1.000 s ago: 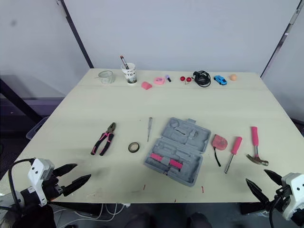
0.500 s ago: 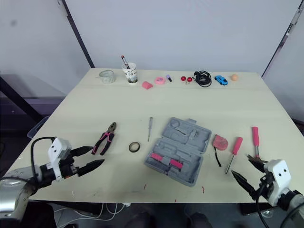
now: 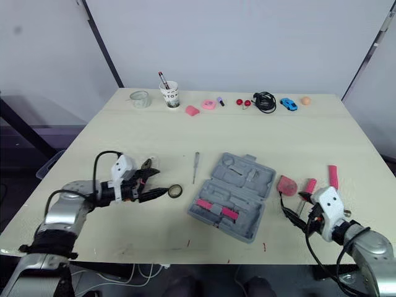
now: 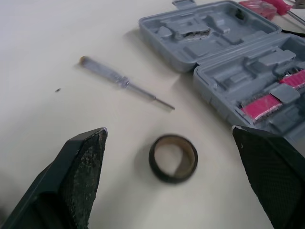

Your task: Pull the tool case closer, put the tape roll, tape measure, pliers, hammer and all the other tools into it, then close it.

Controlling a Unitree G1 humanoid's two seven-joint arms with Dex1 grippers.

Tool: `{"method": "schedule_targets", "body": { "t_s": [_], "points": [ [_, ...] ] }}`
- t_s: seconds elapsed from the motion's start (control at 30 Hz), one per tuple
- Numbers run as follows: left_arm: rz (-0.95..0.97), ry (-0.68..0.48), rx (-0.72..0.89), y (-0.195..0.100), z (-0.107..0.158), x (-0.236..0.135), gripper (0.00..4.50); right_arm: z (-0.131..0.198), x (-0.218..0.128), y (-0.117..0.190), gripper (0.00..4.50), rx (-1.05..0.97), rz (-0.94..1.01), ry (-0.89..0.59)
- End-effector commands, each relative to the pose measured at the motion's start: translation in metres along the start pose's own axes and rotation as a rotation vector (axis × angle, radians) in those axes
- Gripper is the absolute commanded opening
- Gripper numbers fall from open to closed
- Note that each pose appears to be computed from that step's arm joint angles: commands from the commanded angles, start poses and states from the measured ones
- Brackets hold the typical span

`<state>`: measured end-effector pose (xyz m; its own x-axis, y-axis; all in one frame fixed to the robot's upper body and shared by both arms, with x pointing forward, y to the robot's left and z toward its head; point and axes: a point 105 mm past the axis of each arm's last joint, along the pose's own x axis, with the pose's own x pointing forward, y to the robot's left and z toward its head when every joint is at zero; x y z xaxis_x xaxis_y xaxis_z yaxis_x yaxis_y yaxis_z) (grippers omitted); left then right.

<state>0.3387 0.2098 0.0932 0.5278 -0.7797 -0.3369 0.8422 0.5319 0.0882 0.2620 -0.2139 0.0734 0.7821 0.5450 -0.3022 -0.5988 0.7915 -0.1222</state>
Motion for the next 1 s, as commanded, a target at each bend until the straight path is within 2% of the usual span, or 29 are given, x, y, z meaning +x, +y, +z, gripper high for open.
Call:
{"method": "schedule_targets", "body": {
  "t_s": [0.03, 0.2, 0.23, 0.27, 0.3, 0.63, 1.0],
  "points": [
    [-0.08, 0.006, 0.064, 0.001, 0.012, 0.024, 3.02, 0.007, 0.009, -0.006, 2.15, -0.063, 0.002, 0.031],
    [-0.143, 0.039, 0.088, 0.004, 0.017, 0.049, 0.91, 0.006, 0.023, -0.003, 0.01, -0.085, 0.033, 0.071],
    [-0.152, 0.05, 0.094, 0.005, 0.018, 0.053, 0.75, 0.006, 0.025, -0.002, 0.0, -0.093, 0.039, 0.079],
    [-0.161, 0.056, 0.093, 0.005, 0.019, 0.057, 0.14, 0.005, 0.028, 0.0, 0.0, -0.108, 0.051, 0.091],
    [-0.165, 0.061, 0.087, 0.006, 0.021, 0.062, 0.04, 0.004, 0.03, 0.002, 0.0, -0.121, 0.061, 0.106],
    [-0.185, 0.18, 0.108, 0.003, 0.015, 0.094, 0.04, -0.004, 0.042, 0.01, 0.0, -0.143, 0.079, 0.179],
    [-0.164, 0.209, 0.116, 0.001, 0.017, 0.108, 0.04, -0.007, 0.058, 0.015, 0.0, -0.145, 0.099, 0.205]
  ]
}}
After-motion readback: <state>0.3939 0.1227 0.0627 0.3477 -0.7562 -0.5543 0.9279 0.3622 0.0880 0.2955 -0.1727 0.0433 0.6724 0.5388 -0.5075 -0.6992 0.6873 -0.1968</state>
